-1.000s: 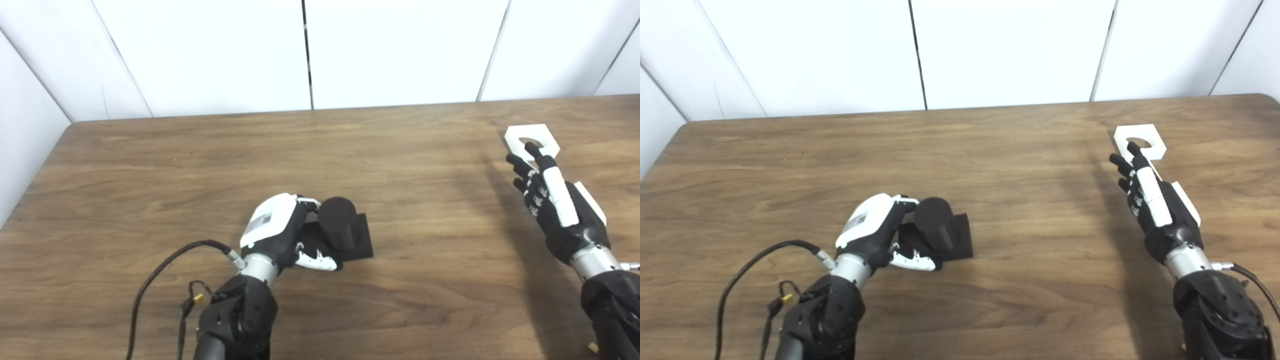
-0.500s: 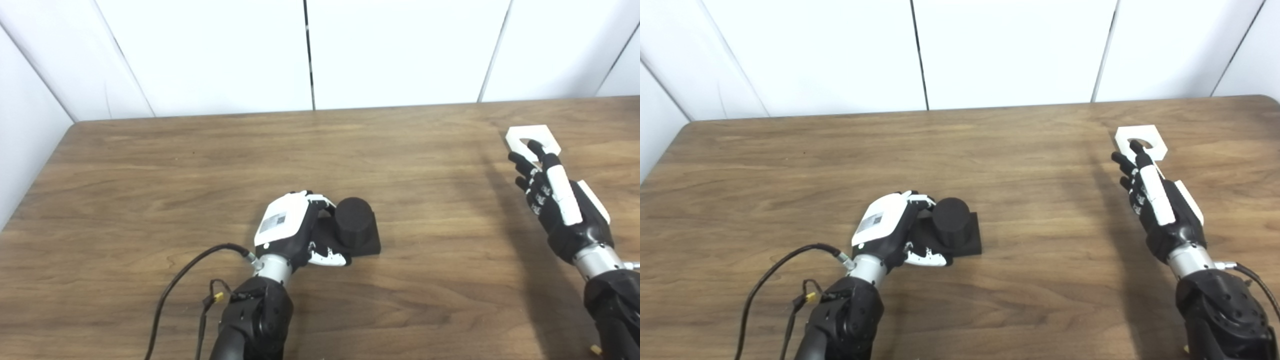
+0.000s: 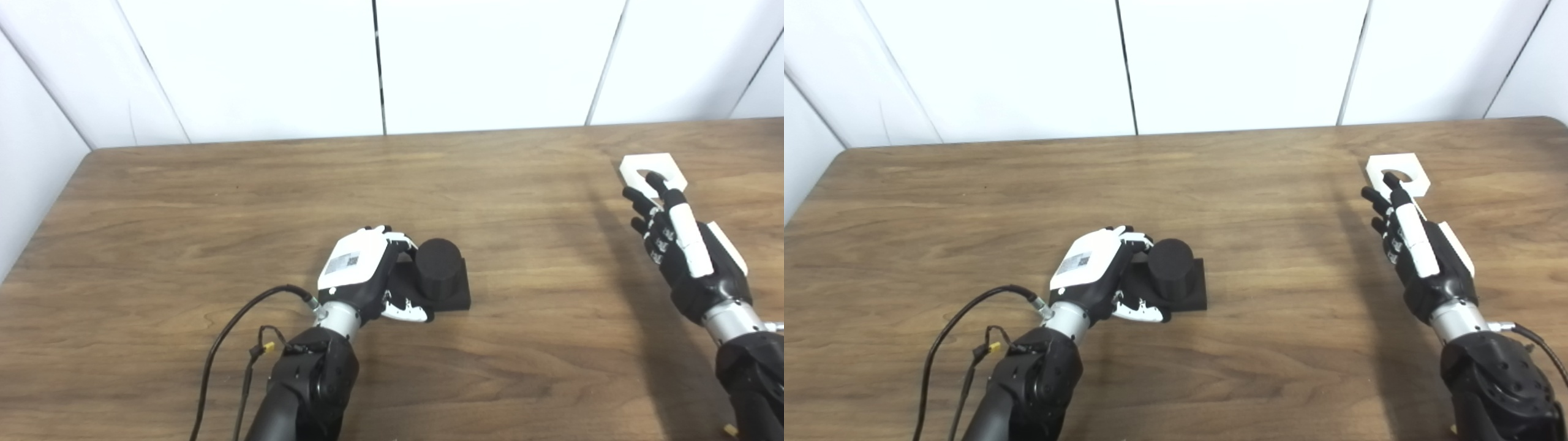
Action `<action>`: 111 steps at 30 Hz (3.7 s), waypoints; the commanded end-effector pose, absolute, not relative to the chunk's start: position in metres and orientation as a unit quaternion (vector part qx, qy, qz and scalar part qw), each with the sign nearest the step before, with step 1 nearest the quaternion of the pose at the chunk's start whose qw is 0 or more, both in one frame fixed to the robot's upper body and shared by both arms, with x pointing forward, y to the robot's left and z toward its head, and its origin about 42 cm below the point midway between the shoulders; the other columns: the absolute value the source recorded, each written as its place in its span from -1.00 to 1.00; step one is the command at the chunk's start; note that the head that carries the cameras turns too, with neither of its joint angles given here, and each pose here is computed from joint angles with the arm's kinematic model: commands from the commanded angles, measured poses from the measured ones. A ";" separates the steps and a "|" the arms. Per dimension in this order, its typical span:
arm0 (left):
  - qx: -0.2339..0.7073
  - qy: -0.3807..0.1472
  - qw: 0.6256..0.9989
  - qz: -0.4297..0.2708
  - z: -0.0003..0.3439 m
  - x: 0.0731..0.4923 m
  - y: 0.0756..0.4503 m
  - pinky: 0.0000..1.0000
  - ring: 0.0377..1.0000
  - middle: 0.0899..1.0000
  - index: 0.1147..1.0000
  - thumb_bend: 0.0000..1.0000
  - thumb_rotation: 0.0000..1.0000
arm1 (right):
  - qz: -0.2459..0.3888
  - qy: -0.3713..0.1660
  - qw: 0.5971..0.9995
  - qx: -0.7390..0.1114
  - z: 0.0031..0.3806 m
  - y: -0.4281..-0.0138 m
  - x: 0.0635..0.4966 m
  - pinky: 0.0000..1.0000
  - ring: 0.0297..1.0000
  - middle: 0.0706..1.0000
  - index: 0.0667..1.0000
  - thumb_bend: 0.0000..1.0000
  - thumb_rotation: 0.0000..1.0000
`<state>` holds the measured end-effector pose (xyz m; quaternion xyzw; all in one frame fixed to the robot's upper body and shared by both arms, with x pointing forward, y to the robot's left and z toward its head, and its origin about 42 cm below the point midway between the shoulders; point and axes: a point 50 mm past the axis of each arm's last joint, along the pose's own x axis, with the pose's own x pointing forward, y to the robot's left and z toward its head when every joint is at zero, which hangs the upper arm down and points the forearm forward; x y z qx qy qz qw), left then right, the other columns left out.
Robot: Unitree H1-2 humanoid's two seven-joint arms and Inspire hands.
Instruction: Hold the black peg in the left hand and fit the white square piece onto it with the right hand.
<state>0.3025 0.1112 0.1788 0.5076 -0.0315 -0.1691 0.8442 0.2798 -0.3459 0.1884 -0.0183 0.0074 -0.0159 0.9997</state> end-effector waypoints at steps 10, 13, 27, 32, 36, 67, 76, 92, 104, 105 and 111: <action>0.507 0.010 0.838 -0.202 0.163 0.306 0.112 1.00 0.91 0.67 -0.15 0.02 -0.88 | -0.007 -0.044 0.998 -0.045 0.221 -0.347 0.284 1.00 0.96 0.81 0.97 0.16 0.39; 0.504 0.018 0.841 -0.198 0.163 0.306 0.113 1.00 0.92 0.69 -0.15 0.02 -0.88 | -0.018 -0.056 0.998 -0.027 0.238 -0.353 0.287 0.99 0.94 0.81 0.90 0.24 0.08; 0.518 0.044 0.829 -0.204 0.157 0.305 0.130 1.00 1.00 0.84 -0.15 0.02 -0.88 | -0.011 -0.075 0.971 -0.226 0.314 -0.389 0.338 1.00 1.00 0.94 0.76 0.60 -0.39; 0.529 0.045 0.822 -0.208 0.156 0.307 0.134 1.00 1.00 0.87 -0.15 0.02 -0.88 | 0.006 -0.040 0.928 -0.371 0.333 -0.399 0.358 1.00 1.00 1.00 0.69 0.82 -0.43; 0.538 0.045 0.815 -0.209 0.157 0.309 0.139 1.00 1.00 0.83 -0.15 0.02 -0.88 | 0.022 0.001 0.884 -0.466 0.343 -0.408 0.376 1.00 1.00 1.00 0.66 0.94 -0.65; 0.544 0.045 0.811 -0.209 0.158 0.308 0.157 1.00 1.00 0.76 -0.15 0.02 -0.88 | 0.023 0.135 0.725 -0.675 0.339 -0.400 0.474 1.00 1.00 1.00 0.79 1.00 -0.60; 0.541 0.044 0.814 -0.208 0.160 0.307 0.155 1.00 1.00 0.76 -0.15 0.02 -0.88 | 0.035 0.154 0.699 -0.698 0.328 -0.397 0.485 1.00 1.00 1.00 0.76 1.00 -0.56; 0.538 0.044 0.816 -0.205 0.163 0.305 0.150 1.00 1.00 0.77 -0.15 0.02 -0.88 | 0.038 0.166 0.680 -0.713 0.311 -0.401 0.491 1.00 1.00 0.99 0.71 0.88 -0.56; 0.535 0.042 0.818 -0.205 0.165 0.304 0.149 1.00 1.00 0.76 -0.15 0.02 -0.88 | 0.052 0.163 0.656 -0.735 0.301 -0.402 0.489 0.98 0.98 0.85 0.36 0.72 -0.59; 0.536 0.043 0.818 -0.206 0.165 0.304 0.149 1.00 1.00 0.76 -0.15 0.02 -0.88 | 0.053 0.162 0.654 -0.737 0.300 -0.402 0.489 0.98 0.98 0.84 0.34 0.71 -0.59; 0.536 0.043 0.817 -0.206 0.166 0.303 0.149 1.00 1.00 0.76 -0.15 0.02 -0.88 | 0.064 0.156 0.653 -0.738 0.296 -0.403 0.486 0.87 0.92 0.76 -0.03 0.18 -0.70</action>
